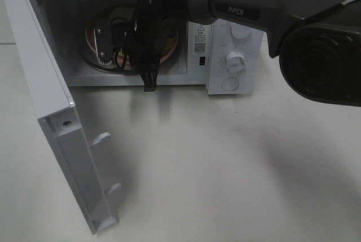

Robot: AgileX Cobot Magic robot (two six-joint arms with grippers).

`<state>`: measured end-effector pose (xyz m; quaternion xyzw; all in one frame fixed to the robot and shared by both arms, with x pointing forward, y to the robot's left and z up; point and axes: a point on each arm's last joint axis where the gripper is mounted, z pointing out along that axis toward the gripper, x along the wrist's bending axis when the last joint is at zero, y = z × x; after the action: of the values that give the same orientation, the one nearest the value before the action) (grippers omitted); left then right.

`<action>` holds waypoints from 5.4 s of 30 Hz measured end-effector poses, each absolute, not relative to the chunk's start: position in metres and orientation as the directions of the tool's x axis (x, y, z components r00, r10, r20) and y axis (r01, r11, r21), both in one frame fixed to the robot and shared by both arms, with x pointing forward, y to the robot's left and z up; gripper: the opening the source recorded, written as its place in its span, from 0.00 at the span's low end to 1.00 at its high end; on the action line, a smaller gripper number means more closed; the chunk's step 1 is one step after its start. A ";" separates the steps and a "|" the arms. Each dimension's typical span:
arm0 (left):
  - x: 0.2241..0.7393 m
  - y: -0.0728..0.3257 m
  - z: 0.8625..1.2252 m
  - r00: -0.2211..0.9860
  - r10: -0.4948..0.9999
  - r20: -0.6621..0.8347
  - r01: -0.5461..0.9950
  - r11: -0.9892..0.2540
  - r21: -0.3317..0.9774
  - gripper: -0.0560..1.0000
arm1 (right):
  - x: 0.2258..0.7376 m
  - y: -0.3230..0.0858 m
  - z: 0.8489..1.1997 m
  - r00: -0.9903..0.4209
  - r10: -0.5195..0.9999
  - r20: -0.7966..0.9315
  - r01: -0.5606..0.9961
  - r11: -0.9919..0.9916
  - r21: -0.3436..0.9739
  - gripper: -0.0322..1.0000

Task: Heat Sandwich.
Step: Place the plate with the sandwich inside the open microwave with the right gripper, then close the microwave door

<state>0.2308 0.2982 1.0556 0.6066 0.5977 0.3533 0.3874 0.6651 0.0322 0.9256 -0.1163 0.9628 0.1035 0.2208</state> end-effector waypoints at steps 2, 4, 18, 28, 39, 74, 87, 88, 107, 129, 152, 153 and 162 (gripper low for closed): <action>0.231 0.298 1.056 0.036 0.999 -0.034 0.451 0.015 0.892 0.99 | 0.668 0.030 0.925 -0.873 -0.171 -0.457 -0.266 0.952 0.152 0.06; 0.231 0.298 1.056 0.039 0.999 -0.029 0.451 0.009 0.892 0.99 | 0.669 0.030 0.925 -0.872 -0.169 -0.460 -0.265 0.952 0.153 0.06; 0.231 0.298 1.056 0.036 0.999 -0.034 0.451 0.015 0.892 0.99 | 0.676 0.023 0.924 -0.877 -0.098 -0.470 -0.198 0.966 0.168 0.11; 0.231 0.298 1.056 0.036 0.999 -0.034 0.451 0.015 0.892 0.99 | 0.677 0.021 0.921 -0.887 -0.055 -0.458 -0.154 0.971 0.182 0.38; 0.231 0.298 1.056 0.036 0.999 -0.034 0.451 0.015 0.892 0.99 | 0.677 0.021 0.922 -0.895 -0.020 -0.447 -0.119 0.973 0.196 0.67; 0.231 0.298 1.056 0.036 0.999 -0.034 0.451 0.015 0.892 0.99 | 0.651 0.003 0.939 -0.871 -0.014 -0.492 -0.147 0.961 0.233 0.68; 0.231 0.298 1.056 0.036 0.999 -0.034 0.451 0.015 0.892 0.99 | 0.625 -0.015 0.947 -0.850 -0.010 -0.526 -0.171 0.951 0.258 0.68; 0.231 0.298 1.056 0.036 0.999 -0.034 0.451 0.015 0.892 0.99 | 0.622 -0.017 0.949 -0.847 -0.009 -0.531 -0.174 0.949 0.262 0.68; 0.231 0.298 1.056 0.036 0.999 -0.034 0.451 0.015 0.892 0.99 | 0.575 -0.047 0.962 -0.842 -0.045 -0.537 -0.206 0.947 0.245 0.68; 0.231 0.298 1.056 0.036 0.999 -0.034 0.451 0.015 0.892 0.99 | 0.504 -0.101 0.979 -0.867 0.062 -0.494 -0.106 0.946 0.305 0.68; 0.231 0.298 1.056 0.036 0.999 -0.034 0.451 0.015 0.892 0.99 | 0.434 -0.154 1.007 -0.810 0.487 -0.328 0.272 0.805 0.527 0.68; 0.231 0.298 1.056 0.036 0.999 -0.034 0.451 0.015 0.892 0.99 | 0.431 -0.156 1.009 -0.803 0.503 -0.320 0.284 0.794 0.537 0.68; 0.231 0.298 1.056 0.036 0.999 -0.034 0.451 0.015 0.892 0.99 | 0.410 -0.174 1.028 -0.720 0.662 -0.207 0.462 0.681 0.569 0.70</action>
<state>0.2308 0.2982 1.0556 0.6066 0.5977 0.3533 0.3874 0.4103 -0.1744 1.0279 0.3143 0.8940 0.2469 0.2026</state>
